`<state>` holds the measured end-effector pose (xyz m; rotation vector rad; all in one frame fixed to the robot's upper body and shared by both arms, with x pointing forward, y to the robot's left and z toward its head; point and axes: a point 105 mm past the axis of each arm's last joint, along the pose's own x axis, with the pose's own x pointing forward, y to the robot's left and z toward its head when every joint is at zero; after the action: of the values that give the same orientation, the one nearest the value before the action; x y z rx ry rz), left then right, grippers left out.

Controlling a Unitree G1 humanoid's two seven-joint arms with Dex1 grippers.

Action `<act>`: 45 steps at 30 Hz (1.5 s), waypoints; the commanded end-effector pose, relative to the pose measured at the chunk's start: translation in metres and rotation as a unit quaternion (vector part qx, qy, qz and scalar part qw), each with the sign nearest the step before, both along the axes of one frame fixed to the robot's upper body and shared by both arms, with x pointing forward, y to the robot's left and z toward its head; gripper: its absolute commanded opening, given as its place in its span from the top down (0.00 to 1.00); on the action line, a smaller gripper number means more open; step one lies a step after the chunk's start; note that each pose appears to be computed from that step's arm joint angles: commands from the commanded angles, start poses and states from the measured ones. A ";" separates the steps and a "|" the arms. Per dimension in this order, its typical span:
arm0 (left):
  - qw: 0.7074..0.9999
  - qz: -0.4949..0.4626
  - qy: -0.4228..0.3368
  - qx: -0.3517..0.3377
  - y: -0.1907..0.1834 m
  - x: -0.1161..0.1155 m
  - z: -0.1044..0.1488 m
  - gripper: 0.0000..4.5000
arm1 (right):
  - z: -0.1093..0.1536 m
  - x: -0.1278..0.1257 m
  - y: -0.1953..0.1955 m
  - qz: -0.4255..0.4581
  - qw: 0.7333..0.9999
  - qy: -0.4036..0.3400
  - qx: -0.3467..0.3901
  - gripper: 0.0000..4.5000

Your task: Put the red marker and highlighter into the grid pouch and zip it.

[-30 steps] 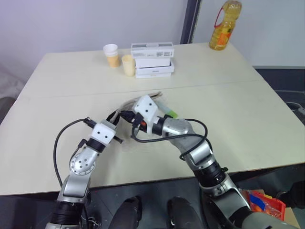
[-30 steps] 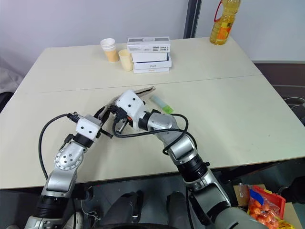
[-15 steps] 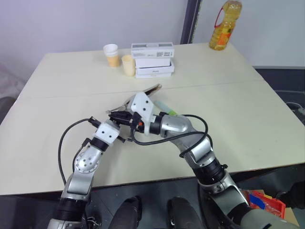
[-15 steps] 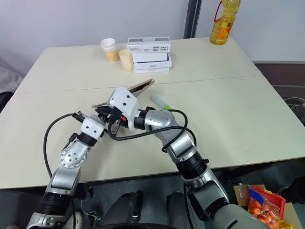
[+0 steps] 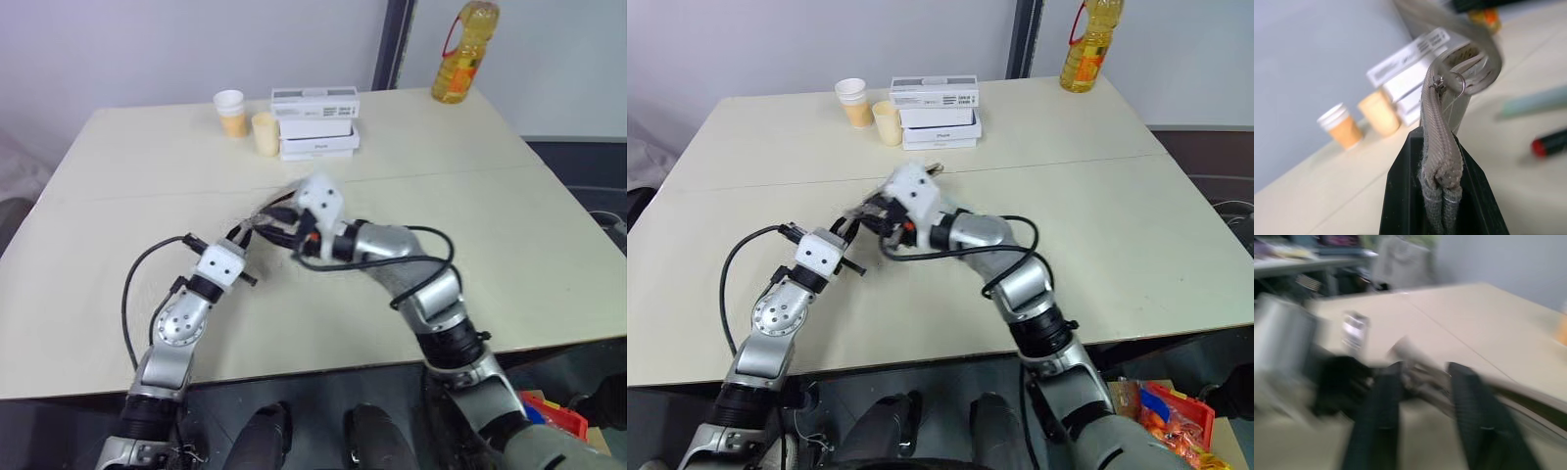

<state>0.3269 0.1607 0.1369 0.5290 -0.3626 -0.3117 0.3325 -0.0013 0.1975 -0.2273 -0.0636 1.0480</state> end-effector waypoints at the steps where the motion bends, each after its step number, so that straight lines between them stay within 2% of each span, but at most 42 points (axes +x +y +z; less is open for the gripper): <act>1: 1.000 0.024 -0.009 0.006 0.027 -0.002 0.011 1.00 | 0.006 0.012 -0.037 -0.061 0.998 -0.007 -0.004 0.26; 8: 1.000 0.020 0.010 0.004 0.047 -0.003 0.011 1.00 | -0.043 0.048 -0.100 -0.206 0.974 0.072 -0.062 0.26; 12: 0.999 0.006 0.033 -0.024 0.050 -0.001 0.005 1.00 | -0.061 0.061 -0.108 -0.235 0.965 0.091 -0.075 0.26; 16: 0.998 -0.016 0.058 -0.020 0.046 -0.004 -0.007 1.00 | -0.074 0.068 -0.109 -0.253 0.958 0.116 -0.070 0.26; 18: 0.997 -0.022 0.069 -0.026 0.045 -0.006 -0.012 1.00 | -0.076 0.070 -0.108 -0.259 0.956 0.124 -0.061 0.39; 19: 0.997 -0.023 0.071 -0.028 0.045 -0.006 -0.012 1.00 | -0.076 0.070 -0.108 -0.259 0.956 0.124 -0.060 0.46; 22: 0.994 -0.024 0.084 -0.065 0.044 -0.007 -0.016 1.00 | -0.072 0.067 -0.108 -0.253 0.959 0.112 -0.059 0.80; 26: 0.990 -0.033 0.081 -0.106 0.035 -0.007 -0.009 1.00 | -0.050 0.065 -0.115 -0.266 0.961 0.048 -0.052 0.80; 28: 0.987 -0.049 0.075 -0.130 0.026 -0.006 0.001 1.00 | -0.041 0.063 -0.123 -0.284 0.956 0.030 -0.073 0.80; 34: 0.981 -0.078 0.074 -0.159 0.009 0.000 0.015 1.00 | -0.004 0.031 -0.122 -0.203 0.978 0.040 -0.010 0.80; 38: 0.979 -0.097 0.079 -0.158 0.000 0.001 0.017 1.00 | 0.007 0.016 -0.111 -0.167 0.985 0.042 0.001 0.80; 45: 0.979 -0.110 0.078 -0.154 -0.008 0.002 0.020 1.00 | 0.000 0.009 -0.097 -0.147 0.987 0.055 -0.028 0.80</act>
<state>0.3305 0.1584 0.1389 0.1460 -0.2462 -0.4782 0.3465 -0.1039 0.1847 -0.1933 0.1437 0.7496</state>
